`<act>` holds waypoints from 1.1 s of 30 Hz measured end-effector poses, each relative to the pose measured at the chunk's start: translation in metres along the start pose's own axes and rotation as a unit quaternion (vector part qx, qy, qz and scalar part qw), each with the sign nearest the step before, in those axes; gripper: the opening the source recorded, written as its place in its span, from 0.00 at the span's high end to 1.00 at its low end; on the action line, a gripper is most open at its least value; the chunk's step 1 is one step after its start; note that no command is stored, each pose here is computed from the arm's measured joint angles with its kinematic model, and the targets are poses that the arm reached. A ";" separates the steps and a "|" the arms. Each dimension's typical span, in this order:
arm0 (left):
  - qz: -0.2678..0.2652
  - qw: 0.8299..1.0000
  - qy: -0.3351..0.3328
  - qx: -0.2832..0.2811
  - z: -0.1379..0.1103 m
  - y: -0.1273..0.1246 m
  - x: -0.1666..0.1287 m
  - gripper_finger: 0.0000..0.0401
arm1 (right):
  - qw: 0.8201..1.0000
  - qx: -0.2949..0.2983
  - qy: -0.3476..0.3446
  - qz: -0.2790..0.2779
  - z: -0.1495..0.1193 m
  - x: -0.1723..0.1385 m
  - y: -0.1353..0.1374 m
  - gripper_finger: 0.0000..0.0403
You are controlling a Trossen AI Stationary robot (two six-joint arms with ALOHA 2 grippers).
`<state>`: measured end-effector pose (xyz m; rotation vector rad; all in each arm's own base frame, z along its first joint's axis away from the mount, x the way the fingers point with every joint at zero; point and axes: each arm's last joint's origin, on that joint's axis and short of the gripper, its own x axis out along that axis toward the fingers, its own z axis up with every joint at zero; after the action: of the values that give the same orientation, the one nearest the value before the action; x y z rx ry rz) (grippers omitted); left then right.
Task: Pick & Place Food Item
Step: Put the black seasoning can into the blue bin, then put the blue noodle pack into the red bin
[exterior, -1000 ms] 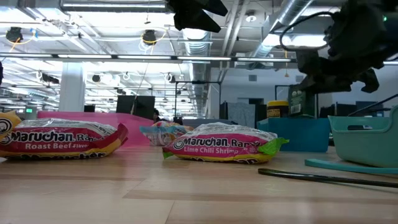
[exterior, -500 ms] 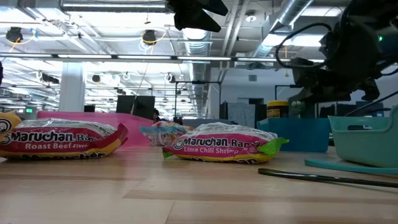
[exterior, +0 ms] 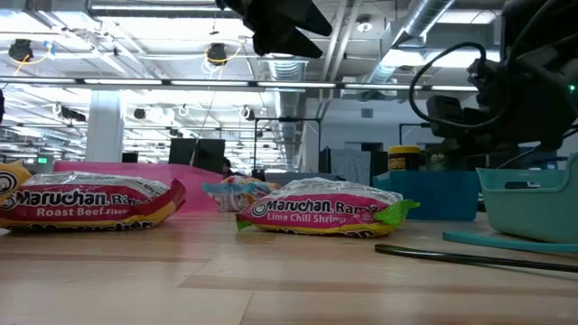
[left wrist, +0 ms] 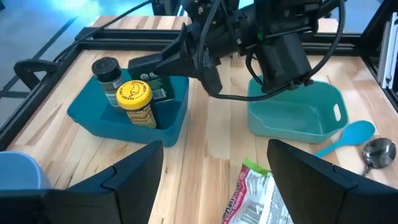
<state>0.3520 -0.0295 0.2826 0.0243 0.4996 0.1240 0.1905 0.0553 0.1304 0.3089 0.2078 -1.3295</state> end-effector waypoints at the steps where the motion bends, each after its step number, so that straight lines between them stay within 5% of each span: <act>1: 0.002 1.000 -0.002 -0.001 -0.003 0.001 0.001 0.30 | 1.000 0.000 0.000 0.000 0.000 0.000 0.000 0.71; 11: 0.008 1.000 -0.003 -0.005 -0.012 0.006 0.005 0.30 | 1.000 0.011 0.006 -0.001 -0.001 0.002 0.002 0.70; 21: 0.008 1.000 -0.002 -0.005 -0.012 0.006 0.005 0.30 | 1.000 -0.015 0.016 -0.004 -0.002 0.002 0.003 0.54; 33: 0.010 1.000 -0.002 -0.006 -0.012 0.006 0.005 0.30 | 1.000 -0.015 0.017 -0.004 -0.002 0.002 0.003 0.51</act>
<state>0.3503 -0.0230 0.2698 0.0170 0.4949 0.1466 0.1941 0.0551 0.1280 0.3053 0.2578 -1.3282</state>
